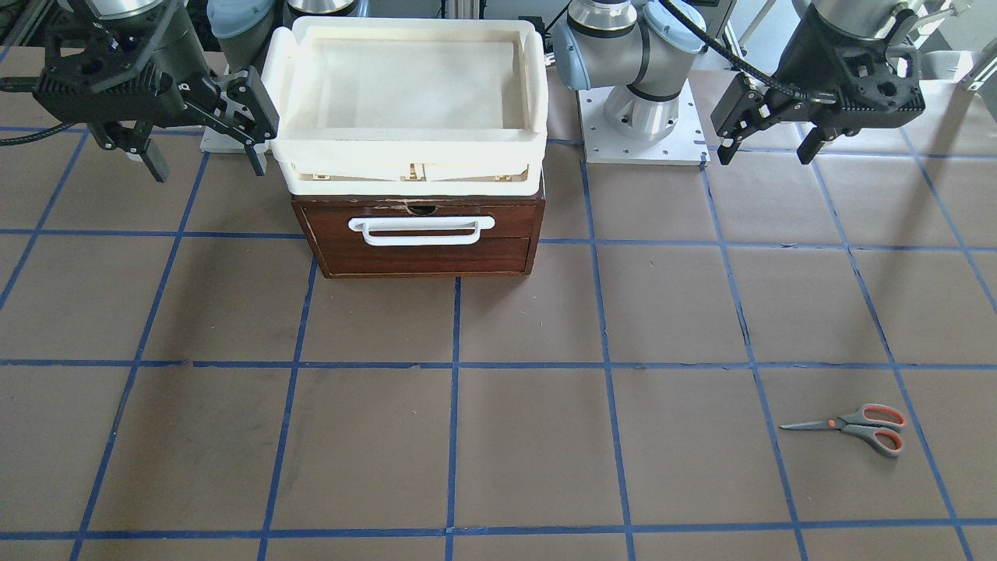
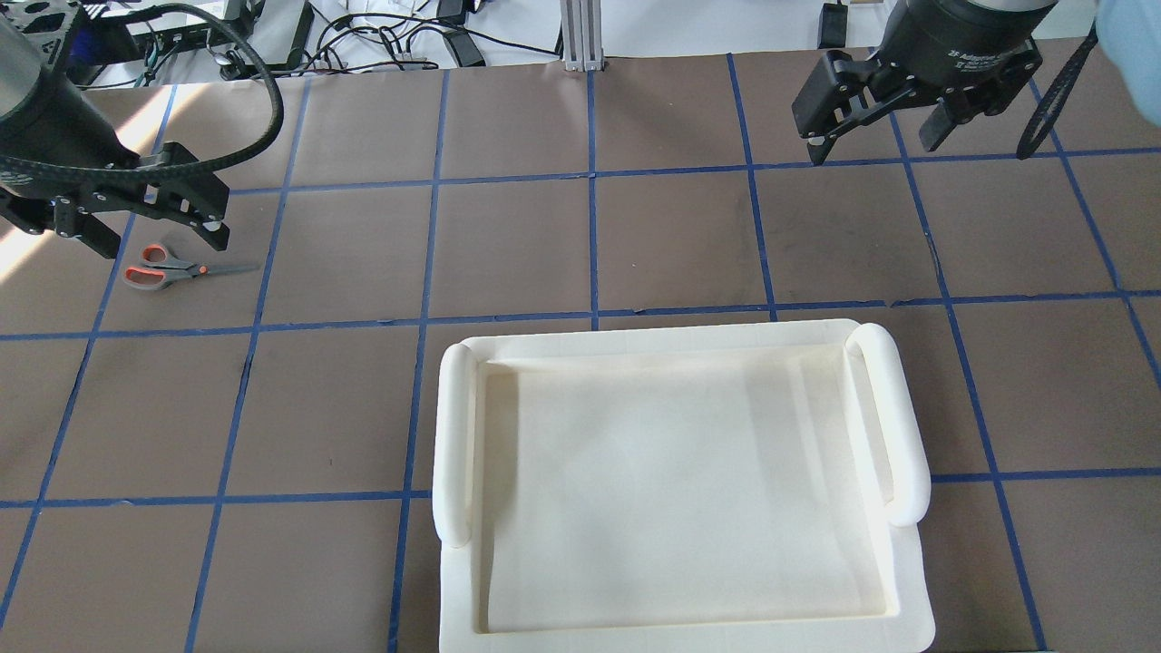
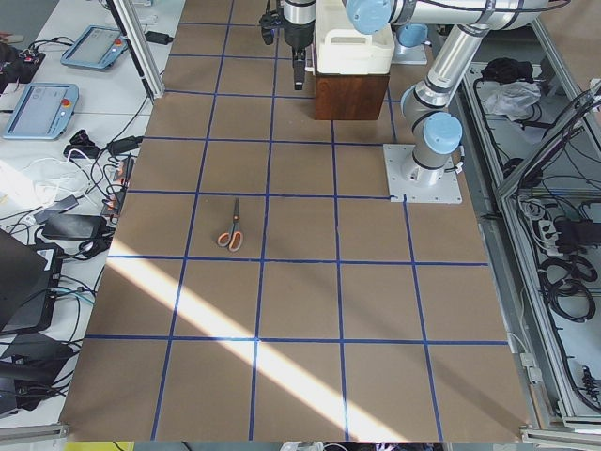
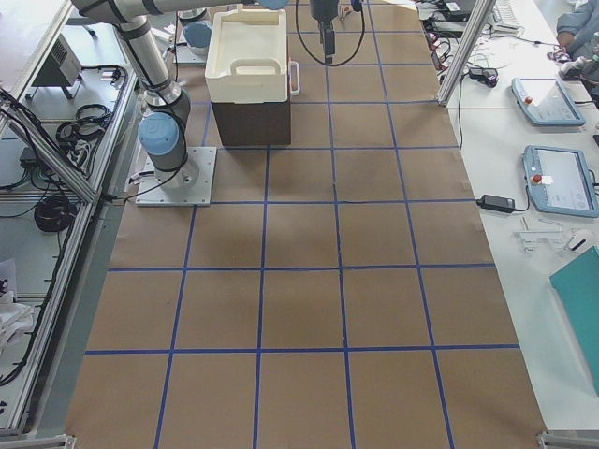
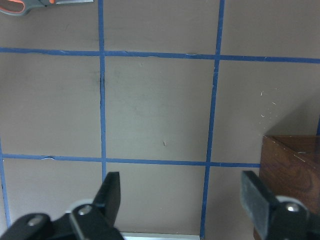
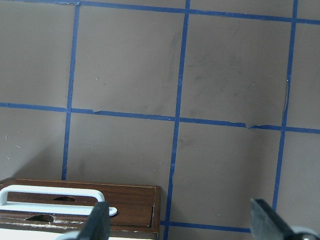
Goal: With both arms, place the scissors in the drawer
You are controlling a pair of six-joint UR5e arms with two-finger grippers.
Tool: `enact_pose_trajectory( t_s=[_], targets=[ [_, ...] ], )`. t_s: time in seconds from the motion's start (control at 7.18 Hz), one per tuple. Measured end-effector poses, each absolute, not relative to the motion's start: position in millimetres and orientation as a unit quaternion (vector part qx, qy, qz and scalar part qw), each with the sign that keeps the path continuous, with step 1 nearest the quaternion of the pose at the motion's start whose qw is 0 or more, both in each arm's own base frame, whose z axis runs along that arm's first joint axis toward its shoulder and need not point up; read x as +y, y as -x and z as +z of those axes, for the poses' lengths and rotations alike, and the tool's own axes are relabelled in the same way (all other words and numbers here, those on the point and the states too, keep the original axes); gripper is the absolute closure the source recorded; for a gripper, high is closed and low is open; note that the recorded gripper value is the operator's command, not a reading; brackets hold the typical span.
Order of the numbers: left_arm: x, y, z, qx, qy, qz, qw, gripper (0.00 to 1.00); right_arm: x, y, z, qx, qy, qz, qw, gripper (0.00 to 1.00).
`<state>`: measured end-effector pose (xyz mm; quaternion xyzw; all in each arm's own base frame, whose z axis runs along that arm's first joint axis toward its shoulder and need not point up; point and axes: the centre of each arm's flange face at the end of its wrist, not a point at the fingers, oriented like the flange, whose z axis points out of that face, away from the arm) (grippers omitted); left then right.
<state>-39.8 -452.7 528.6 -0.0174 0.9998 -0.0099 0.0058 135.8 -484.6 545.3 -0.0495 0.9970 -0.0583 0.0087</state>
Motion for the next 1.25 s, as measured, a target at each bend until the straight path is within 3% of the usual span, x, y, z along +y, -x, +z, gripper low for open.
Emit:
enact_pose_trajectory(
  t_s=[0.84, 1.25],
  targets=[
    [-448, 72, 542, 0.999, -0.022, -0.040, -0.021, 0.00, -495, -149, 525, 0.996, 0.069, -0.035, 0.035, 0.00],
    [-445, 63, 544, 0.999, -0.017, -0.032, 0.005, 0.00, -501, -220, 490, 0.977, 0.191, -0.003, 0.094, 0.00]
  ],
)
